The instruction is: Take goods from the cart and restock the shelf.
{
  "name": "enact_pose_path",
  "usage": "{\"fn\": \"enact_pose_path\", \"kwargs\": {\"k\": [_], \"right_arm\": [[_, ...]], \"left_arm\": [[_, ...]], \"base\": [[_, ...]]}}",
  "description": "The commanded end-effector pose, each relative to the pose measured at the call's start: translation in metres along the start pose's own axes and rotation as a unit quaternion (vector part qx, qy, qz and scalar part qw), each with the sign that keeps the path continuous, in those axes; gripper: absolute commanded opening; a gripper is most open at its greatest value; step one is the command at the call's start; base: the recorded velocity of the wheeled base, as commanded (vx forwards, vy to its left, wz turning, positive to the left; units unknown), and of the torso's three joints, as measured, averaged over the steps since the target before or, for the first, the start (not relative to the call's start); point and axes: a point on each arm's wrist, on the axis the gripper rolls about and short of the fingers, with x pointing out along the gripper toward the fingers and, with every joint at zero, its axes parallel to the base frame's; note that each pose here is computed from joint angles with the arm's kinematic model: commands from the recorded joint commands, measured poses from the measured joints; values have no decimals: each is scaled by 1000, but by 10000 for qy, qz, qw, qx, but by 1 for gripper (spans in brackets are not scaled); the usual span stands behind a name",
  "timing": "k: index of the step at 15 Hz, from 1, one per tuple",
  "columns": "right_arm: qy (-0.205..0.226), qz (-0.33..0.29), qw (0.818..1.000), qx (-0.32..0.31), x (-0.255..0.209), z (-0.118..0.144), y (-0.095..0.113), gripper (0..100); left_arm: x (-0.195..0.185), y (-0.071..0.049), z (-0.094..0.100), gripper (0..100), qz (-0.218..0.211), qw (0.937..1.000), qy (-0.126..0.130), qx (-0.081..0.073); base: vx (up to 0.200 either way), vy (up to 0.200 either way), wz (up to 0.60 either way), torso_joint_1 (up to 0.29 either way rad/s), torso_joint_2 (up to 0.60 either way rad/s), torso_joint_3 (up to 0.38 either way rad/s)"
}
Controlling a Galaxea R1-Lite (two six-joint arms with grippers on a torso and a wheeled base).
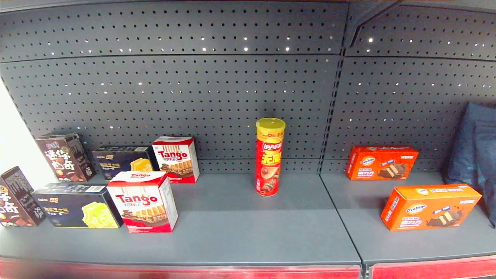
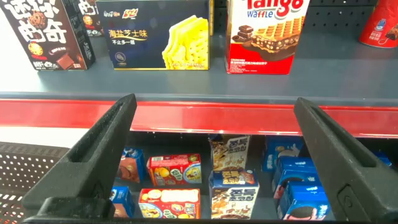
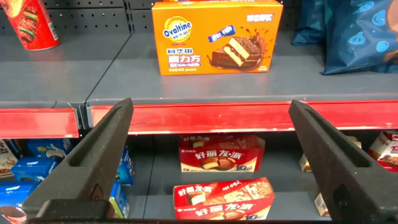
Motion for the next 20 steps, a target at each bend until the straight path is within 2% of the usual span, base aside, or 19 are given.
{"fn": "enact_pose_path", "kwargs": {"k": [1,8,20], "right_arm": [[-1,-2,10000,0,0,0,0,100],[-1,-2,10000,-8,0,0,0,100],[6,-2,10000,-8,0,0,0,100]], "left_arm": [[0,0,0,100,2,10000,-1,-2],[0,0,0,100,-5,10000,-1,-2],[0,0,0,100,2,10000,-1,-2]], "base": [[0,0,0,0,0,0],[0,0,0,0,0,0],[0,0,600,3,2,1]]}}
